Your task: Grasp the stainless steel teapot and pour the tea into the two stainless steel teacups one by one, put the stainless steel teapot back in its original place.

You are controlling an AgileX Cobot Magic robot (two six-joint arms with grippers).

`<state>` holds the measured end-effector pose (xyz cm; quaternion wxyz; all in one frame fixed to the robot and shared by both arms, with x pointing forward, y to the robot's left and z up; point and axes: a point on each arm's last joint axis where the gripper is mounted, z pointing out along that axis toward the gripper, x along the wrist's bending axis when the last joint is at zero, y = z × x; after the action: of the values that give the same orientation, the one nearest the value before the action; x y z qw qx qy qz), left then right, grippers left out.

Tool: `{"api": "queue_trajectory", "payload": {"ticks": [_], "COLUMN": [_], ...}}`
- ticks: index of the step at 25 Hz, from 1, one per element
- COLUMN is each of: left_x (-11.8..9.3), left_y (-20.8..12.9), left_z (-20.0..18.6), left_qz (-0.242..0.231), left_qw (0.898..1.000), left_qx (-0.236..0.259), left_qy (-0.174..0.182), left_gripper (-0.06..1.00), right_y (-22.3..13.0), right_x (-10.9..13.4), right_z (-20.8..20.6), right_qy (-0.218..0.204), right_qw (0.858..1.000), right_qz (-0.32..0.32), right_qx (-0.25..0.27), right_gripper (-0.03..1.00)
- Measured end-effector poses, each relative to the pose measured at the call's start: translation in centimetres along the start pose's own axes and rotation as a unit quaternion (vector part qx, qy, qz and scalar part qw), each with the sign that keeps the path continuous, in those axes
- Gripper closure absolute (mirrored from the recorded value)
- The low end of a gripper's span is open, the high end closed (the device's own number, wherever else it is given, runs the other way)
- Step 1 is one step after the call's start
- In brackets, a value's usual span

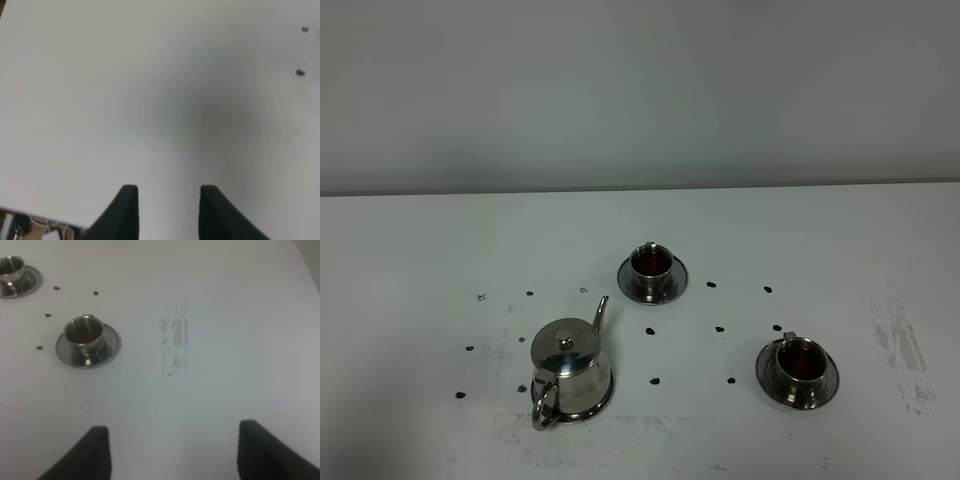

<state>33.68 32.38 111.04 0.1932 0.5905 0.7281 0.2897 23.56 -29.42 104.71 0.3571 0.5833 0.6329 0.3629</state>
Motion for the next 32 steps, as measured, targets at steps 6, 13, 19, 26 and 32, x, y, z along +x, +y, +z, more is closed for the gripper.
{"api": "queue_trajectory", "payload": {"ticks": [6, 13, 19, 26, 32], "left_x": [0.1, -0.5, -0.5, -1.0, -1.2], "left_y": [-5.3, -9.0, -9.6, -9.7, -9.7], "left_z": [-1.5, -1.0, -1.4, -1.4, -0.8], "left_qz": [-0.02, 0.003, 0.014, 0.023, 0.034], "left_qw": [0.999, 0.997, 0.994, 0.993, 0.99], "left_qx": [-0.033, -0.062, -0.09, -0.085, -0.107], "left_qy": [-0.016, -0.055, -0.057, -0.081, -0.088], "left_gripper": [0.59, 0.59, 0.59, 0.59, 0.59], "right_y": [0.0, 0.0, 0.0, 0.0, 0.0], "right_x": [0.0, 0.0, 0.0, 0.0, 0.0], "right_z": [0.0, 0.0, 0.0, 0.0, 0.0], "right_qy": [0.0, 0.0, 0.0, 0.0, 0.0], "right_qw": [1.0, 1.0, 1.0, 1.0, 1.0], "right_qz": [0.0, 0.0, 0.0, 0.0, 0.0], "right_qx": [0.0, 0.0, 0.0, 0.0, 0.0], "right_gripper": [0.41, 0.41, 0.41, 0.41, 0.41]}}
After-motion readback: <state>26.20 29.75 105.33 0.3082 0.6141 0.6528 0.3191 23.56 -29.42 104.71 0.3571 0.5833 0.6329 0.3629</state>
